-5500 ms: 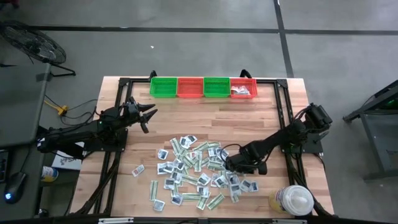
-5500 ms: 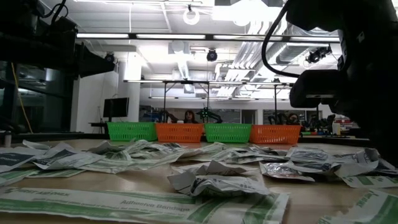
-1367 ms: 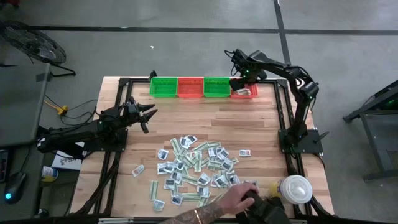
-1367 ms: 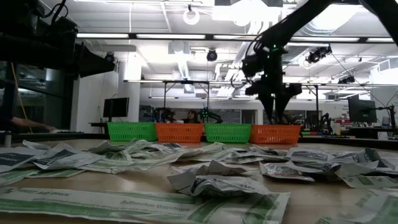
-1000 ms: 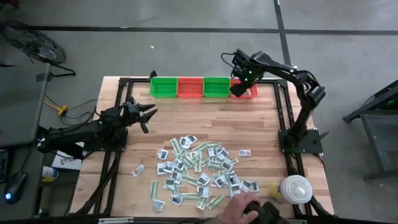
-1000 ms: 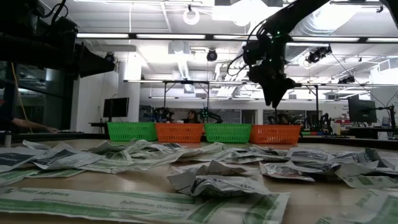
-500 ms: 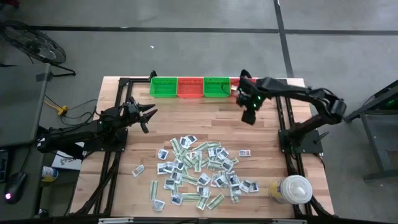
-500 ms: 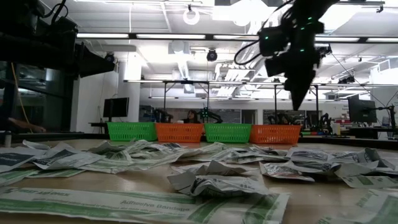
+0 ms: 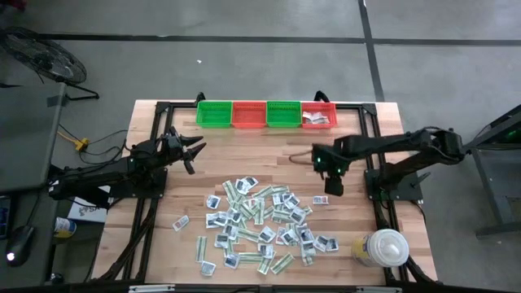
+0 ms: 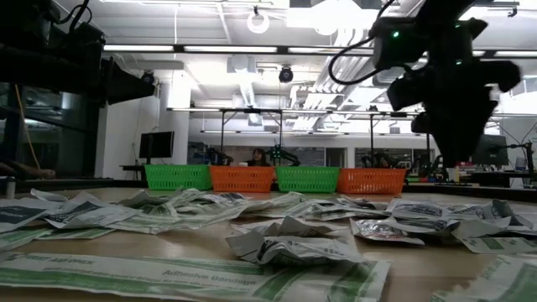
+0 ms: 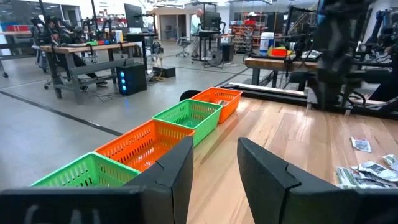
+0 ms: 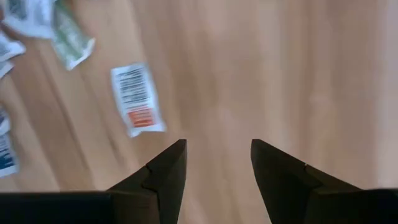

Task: Pick & Place First Aid Supplies
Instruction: Put the orange ointment pack in the right green bin

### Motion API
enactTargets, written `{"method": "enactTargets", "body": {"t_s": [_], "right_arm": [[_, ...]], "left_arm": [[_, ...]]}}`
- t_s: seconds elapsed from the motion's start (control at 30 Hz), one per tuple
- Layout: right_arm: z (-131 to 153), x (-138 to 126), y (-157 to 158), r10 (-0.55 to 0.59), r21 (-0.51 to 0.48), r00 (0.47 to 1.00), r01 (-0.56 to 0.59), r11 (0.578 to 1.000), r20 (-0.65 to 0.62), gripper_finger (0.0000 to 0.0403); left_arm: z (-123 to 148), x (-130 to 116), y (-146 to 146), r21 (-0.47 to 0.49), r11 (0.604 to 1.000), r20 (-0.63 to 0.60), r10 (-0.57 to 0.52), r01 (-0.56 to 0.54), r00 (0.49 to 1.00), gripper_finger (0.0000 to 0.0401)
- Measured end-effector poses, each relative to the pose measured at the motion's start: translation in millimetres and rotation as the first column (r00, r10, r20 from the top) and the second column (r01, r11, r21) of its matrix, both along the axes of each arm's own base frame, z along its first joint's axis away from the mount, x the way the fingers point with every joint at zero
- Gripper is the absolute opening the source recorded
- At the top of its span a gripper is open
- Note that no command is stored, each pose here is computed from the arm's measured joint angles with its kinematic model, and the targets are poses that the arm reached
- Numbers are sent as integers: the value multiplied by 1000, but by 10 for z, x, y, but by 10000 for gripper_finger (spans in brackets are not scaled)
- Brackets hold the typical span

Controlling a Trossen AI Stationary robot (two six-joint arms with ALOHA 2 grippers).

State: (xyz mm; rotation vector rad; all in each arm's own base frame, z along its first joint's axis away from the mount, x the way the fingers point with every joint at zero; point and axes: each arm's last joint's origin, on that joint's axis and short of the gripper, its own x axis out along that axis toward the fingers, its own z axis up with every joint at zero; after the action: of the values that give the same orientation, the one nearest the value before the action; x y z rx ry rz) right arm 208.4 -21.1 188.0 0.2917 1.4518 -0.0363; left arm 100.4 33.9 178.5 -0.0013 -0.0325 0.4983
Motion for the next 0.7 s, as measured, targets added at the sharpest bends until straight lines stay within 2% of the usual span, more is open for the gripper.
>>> {"method": "enactTargets", "body": {"t_s": [0.13,0.37,0.5,0.7], "right_arm": [[-63,10,226,61,-5,998,-61,998,14,172],[-149,11,527,142,-106,988,-135,985,64,172],[-182,14,649,197,-154,974,-179,972,108,172],[-238,16,776,253,-210,963,-229,950,96,172]], "left_arm": [[0,0,0,0,1000,0,0,0,1000,122],[0,0,0,0,1000,0,0,0,1000,122],[-1,0,0,0,1000,0,0,0,1000,122],[0,0,0,0,1000,0,1,-1,1000,122]]}}
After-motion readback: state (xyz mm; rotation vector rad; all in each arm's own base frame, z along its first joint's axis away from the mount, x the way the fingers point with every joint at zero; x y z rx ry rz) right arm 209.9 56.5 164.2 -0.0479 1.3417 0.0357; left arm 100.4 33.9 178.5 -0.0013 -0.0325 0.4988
